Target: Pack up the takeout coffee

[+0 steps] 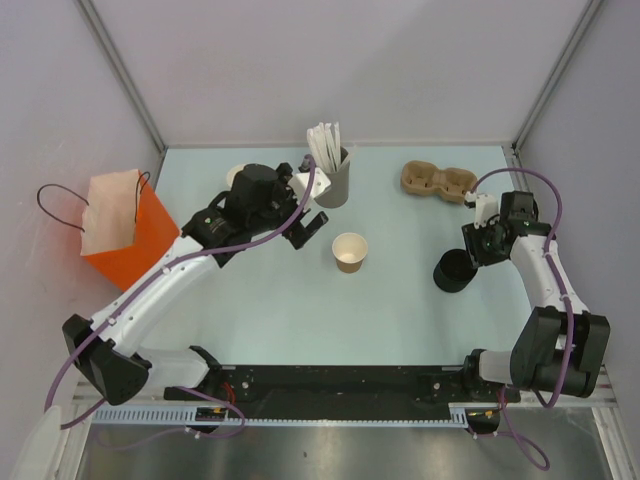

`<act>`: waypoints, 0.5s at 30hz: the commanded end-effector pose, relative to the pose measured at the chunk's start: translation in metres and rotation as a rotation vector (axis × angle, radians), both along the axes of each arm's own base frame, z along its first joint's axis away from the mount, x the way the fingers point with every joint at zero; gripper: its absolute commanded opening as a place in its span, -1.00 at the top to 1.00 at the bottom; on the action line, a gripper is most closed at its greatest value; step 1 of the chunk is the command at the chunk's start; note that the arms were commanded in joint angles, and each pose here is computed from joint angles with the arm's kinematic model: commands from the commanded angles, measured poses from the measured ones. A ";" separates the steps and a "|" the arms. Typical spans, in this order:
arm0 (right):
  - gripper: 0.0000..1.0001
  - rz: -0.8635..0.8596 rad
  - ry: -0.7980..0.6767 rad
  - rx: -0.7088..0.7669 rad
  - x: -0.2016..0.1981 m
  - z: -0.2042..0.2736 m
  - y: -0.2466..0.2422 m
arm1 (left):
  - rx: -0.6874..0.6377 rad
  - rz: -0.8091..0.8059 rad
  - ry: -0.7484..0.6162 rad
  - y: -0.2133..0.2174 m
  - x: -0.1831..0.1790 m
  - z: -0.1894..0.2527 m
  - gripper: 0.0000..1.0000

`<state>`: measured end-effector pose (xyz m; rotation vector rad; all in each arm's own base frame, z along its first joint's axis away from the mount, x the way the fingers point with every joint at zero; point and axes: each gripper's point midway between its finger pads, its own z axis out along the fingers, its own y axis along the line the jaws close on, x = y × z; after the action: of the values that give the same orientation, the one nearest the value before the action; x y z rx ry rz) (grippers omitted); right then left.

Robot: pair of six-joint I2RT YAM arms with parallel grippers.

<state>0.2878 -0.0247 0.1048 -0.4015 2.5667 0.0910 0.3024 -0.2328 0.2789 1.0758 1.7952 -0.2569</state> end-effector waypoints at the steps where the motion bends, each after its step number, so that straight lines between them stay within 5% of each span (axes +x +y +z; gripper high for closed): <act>1: 0.21 0.013 -0.008 0.002 0.003 -0.003 0.003 | -0.028 0.018 -0.007 -0.001 0.004 0.005 -0.99; 15: 0.51 0.010 -0.074 -0.033 0.005 0.013 0.005 | -0.024 0.013 0.004 -0.003 0.004 0.000 -0.99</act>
<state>0.2858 -0.0192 0.1014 -0.4268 2.5726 0.0908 0.3032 -0.2339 0.2743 1.0754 1.8097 -0.2611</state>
